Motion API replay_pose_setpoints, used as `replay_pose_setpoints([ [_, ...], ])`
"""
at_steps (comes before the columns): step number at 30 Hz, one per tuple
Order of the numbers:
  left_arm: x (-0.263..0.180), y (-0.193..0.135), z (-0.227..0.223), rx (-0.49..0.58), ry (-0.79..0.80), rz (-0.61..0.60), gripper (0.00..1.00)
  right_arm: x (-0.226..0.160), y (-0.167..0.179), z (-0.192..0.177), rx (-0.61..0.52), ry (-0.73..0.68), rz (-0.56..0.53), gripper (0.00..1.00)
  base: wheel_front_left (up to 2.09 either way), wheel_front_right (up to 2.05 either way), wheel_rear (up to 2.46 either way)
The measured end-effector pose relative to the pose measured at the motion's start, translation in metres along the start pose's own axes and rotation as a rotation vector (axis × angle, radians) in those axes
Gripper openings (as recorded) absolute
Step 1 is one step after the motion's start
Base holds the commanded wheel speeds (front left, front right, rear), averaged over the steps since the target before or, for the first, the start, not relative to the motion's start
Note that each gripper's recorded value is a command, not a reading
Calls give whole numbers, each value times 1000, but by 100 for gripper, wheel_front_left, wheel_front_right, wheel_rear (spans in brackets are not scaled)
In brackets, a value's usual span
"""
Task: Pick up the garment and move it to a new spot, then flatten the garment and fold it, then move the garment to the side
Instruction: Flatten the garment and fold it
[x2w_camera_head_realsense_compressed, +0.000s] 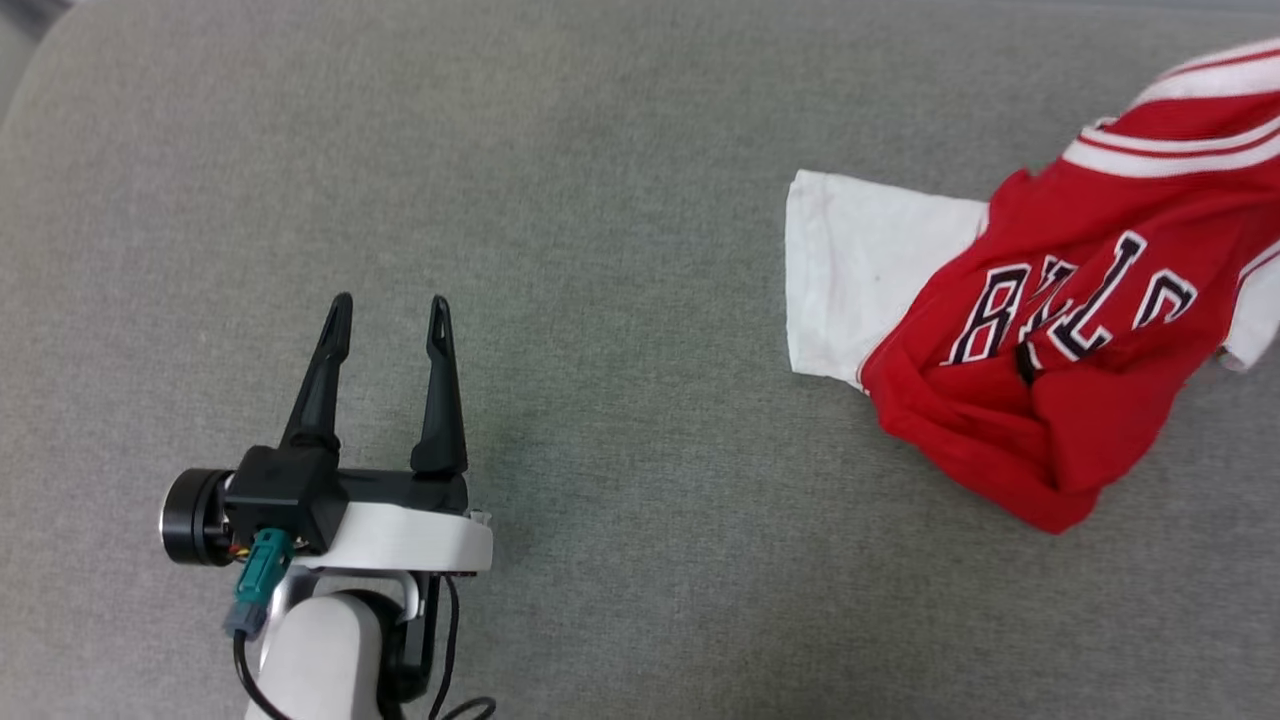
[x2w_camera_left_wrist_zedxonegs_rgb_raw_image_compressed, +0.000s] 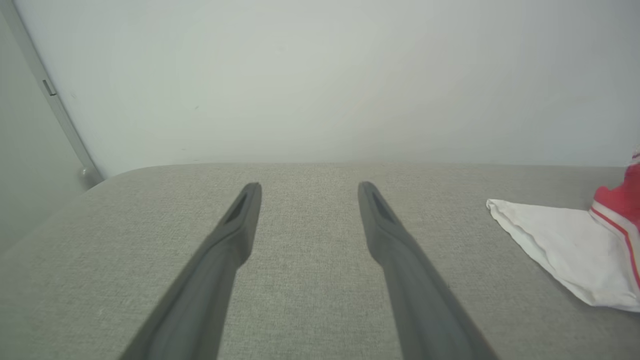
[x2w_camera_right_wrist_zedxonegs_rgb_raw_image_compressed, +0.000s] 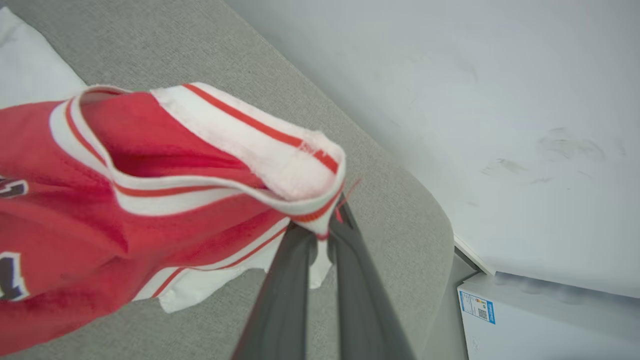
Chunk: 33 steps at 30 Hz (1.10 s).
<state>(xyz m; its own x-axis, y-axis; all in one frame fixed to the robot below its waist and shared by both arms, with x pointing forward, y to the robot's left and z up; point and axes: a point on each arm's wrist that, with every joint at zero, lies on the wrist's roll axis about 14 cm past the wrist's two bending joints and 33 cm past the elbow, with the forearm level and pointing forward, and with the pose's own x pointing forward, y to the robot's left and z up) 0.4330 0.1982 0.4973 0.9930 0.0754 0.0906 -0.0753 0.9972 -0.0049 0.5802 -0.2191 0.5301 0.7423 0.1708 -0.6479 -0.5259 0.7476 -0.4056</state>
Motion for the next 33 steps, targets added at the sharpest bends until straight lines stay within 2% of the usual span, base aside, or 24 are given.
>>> replay_pose_setpoints([
  [5,9,2,-11,-2,19,12,100,62,23,8,6,18,22,0,0,0,0],
  [9,11,9,-20,2,40,37,100,106,67,-1,18,52,107,0,0,0,0],
  [13,10,16,-26,11,59,60,100,131,112,-15,5,101,199,0,0,0,0],
  [15,9,18,-28,15,65,65,100,136,122,-25,10,133,222,0,0,0,0],
  [16,8,19,-26,14,63,67,100,134,119,-28,22,132,217,57,0,0,0],
  [17,8,19,-26,16,62,67,100,132,117,-26,19,114,211,100,0,0,0],
  [22,6,18,-12,28,29,57,100,109,101,1,23,-56,177,100,0,0,0],
  [29,10,16,27,54,-78,12,100,50,60,42,57,-408,66,100,0,0,0],
  [33,23,8,55,82,-164,-50,100,8,30,56,108,-620,-39,100,0,0,0],
])
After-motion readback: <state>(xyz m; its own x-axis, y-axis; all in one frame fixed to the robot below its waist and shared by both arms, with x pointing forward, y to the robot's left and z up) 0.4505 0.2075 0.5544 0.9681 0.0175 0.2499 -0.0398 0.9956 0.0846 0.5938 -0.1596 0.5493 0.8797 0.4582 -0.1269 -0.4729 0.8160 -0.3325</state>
